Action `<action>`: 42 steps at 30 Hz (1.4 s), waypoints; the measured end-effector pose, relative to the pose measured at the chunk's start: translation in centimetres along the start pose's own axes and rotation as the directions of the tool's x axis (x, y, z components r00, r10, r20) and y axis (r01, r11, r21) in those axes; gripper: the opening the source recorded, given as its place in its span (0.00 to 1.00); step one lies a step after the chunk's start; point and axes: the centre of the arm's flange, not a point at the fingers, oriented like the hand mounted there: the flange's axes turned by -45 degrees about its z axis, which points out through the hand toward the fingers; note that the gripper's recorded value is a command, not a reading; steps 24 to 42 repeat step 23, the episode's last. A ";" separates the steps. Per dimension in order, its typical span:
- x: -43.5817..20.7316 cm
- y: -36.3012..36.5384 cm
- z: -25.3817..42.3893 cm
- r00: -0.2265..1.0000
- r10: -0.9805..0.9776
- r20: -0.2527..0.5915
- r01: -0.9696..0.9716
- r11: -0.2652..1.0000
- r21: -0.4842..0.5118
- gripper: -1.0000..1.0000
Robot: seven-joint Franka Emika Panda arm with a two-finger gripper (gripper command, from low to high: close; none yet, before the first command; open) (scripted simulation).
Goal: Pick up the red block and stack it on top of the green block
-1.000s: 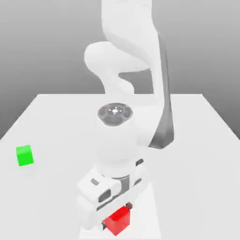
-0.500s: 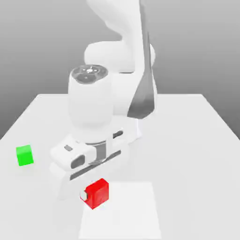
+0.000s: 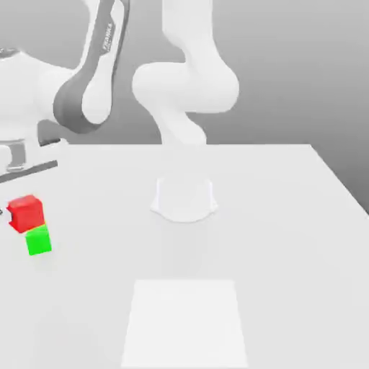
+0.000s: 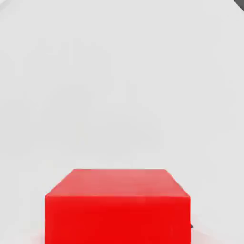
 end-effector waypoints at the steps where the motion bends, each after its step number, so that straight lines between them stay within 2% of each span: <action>1: -1.5 -0.8 0.3 1.000 -0.006 -0.006 0.006 1.000 0.006 0.00; 5: -5.4 -3.2 1.8 0.999 -0.025 -0.028 0.026 1.000 0.018 0.00; 21: -5.6 -3.6 8.0 0.999 -0.027 -0.031 0.028 0.999 0.019 0.00; 22: -5.6 -3.6 8.3 0.999 -0.028 -0.031 0.028 0.999 0.020 1.00; 42: -5.6 -3.6 8.3 0.999 -0.028 -0.031 0.028 0.999 0.020 1.00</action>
